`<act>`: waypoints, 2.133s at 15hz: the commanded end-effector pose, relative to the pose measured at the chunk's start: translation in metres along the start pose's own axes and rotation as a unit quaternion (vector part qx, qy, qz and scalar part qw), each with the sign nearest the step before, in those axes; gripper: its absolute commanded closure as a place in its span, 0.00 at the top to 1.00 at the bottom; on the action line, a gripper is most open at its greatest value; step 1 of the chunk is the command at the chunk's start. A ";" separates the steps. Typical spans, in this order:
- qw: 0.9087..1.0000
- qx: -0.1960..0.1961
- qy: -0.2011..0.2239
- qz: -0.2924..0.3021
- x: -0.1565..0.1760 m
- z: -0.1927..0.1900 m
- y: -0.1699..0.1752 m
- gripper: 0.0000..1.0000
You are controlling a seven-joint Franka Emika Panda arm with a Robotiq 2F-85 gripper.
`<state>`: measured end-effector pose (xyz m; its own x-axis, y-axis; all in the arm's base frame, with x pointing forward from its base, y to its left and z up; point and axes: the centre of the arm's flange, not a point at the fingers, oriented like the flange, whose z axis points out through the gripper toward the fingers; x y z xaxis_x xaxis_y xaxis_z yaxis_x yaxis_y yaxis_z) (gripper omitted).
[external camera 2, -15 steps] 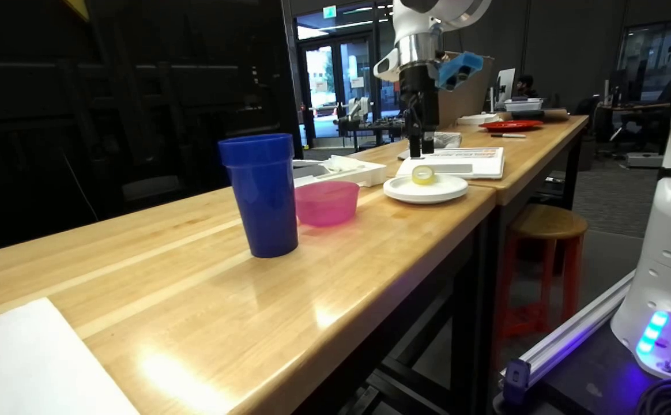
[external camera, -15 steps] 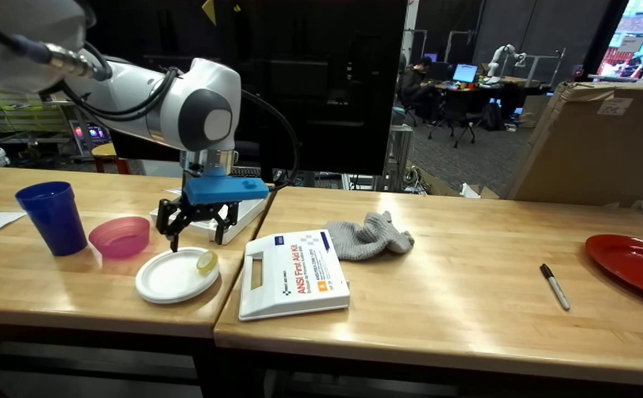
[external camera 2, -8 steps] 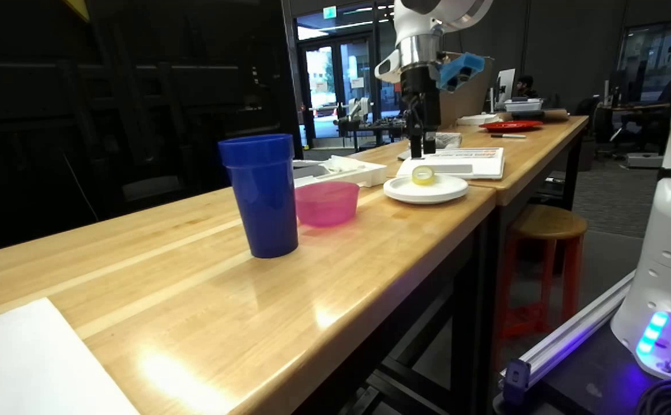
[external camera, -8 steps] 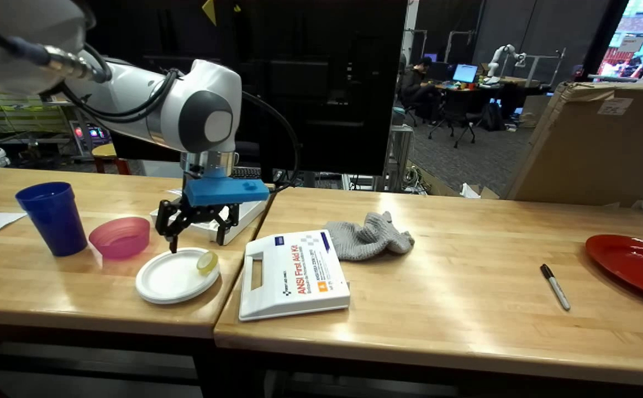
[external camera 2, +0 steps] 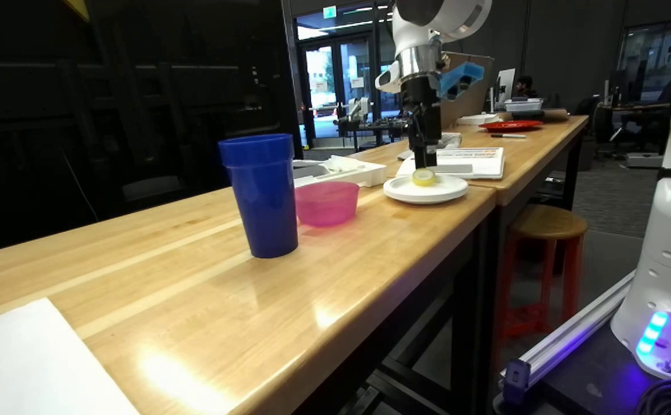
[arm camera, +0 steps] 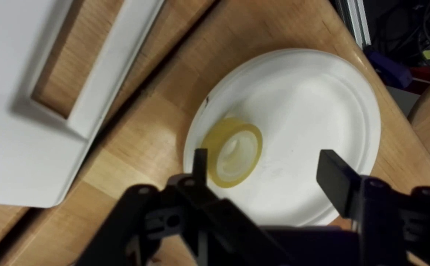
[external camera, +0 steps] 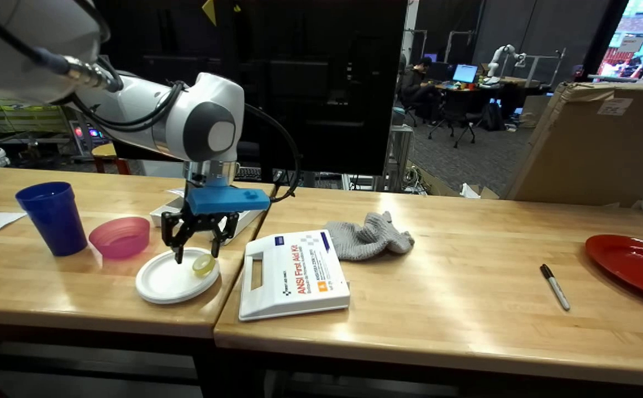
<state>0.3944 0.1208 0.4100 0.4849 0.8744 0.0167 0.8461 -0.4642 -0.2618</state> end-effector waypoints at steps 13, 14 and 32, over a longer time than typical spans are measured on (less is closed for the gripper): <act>1.000 0.003 0.002 -0.002 -0.002 0.006 -0.004 0.30; 1.000 0.001 -0.002 -0.004 -0.001 0.007 -0.010 0.36; 0.997 -0.017 -0.069 -0.024 0.016 0.019 -0.084 1.00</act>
<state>0.3586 0.1601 0.3953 0.4217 0.9052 -0.0520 0.8635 -0.4184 -0.2816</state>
